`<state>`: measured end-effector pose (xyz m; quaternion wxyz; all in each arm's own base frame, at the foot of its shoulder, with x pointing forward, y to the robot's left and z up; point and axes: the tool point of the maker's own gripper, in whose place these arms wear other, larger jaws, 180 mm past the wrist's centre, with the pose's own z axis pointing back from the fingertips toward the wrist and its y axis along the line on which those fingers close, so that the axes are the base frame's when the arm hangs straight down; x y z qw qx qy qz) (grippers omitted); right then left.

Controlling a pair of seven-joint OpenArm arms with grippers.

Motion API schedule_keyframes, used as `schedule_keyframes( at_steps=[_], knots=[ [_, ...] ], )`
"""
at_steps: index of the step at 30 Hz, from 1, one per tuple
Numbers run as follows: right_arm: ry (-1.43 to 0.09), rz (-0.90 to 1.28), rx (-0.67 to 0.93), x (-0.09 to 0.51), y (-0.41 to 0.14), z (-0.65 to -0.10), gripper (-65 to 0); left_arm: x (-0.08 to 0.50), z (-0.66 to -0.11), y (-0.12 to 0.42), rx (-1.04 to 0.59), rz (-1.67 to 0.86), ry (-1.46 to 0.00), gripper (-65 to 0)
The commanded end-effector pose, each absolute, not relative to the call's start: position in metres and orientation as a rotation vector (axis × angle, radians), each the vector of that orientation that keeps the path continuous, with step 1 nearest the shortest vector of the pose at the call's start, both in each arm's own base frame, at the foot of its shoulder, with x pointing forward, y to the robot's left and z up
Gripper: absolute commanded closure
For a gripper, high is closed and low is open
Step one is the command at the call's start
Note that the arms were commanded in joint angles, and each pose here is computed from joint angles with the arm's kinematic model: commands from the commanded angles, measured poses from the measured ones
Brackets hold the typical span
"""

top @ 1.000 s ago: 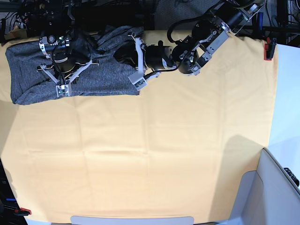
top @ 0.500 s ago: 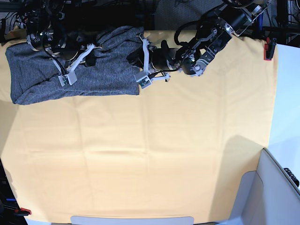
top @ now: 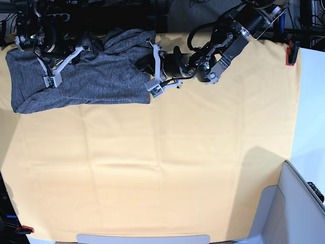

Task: Fold the T-shirt properly
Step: 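Hold the folded bundle with the left gripper, regrasp with the right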

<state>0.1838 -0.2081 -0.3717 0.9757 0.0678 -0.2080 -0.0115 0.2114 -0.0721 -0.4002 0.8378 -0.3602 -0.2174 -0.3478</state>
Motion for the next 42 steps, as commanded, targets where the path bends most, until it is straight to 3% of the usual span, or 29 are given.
schedule_keyframes(
  at_steps=[1, 9, 13, 20, 22, 24, 29, 33, 37, 42],
  knots=[
    [-0.451, -0.016, 0.092, 0.191, -0.217, -0.366, 0.0, 0.217, -0.4, -0.068, -0.736, -0.746, -0.466, -0.2],
    [-0.503, 0.0, -0.205, 0.211, -0.269, -0.363, 0.0, 0.217, -0.401, -0.066, -0.731, -0.746, -0.463, -0.2],
    [-0.629, -0.011, -0.308, 0.238, -0.284, -0.327, 0.0, 0.217, -0.401, -0.066, -0.731, -0.746, -0.463, -0.2],
    [-0.803, -0.248, -0.473, 0.247, -0.374, -0.256, -0.4, 0.216, -0.409, -0.062, -0.719, -0.733, -0.441, -0.3],
    [-0.789, -0.197, -0.503, 0.242, -0.391, -0.25, -5.1, 0.216, -0.41, -0.061, -0.717, -0.734, -0.44, -0.5],
    [-0.729, -0.155, -0.515, 0.233, -0.414, -0.258, -13.7, 0.216, -0.409, -0.063, -0.72, -0.733, -0.441, -0.5],
    [-0.569, -0.226, -0.396, 0.211, -0.459, -0.314, -35.4, 0.216, -0.409, -0.063, -0.72, -0.733, -0.441, -0.5],
    [-0.519, -0.332, -0.183, 0.206, -0.474, -0.354, -50.0, 0.216, -0.409, -0.063, -0.72, -0.733, -0.441, -0.6],
    [-0.55, -0.367, -0.002, 0.218, -0.469, -0.363, -52.2, 0.216, -0.409, -0.064, -0.723, -0.733, -0.442, -0.6],
    [-0.591, -0.344, 0.053, 0.231, -0.459, -0.358, -52.2, 0.216, -0.409, -0.064, -0.723, -0.732, -0.443, -0.6]
  ],
)
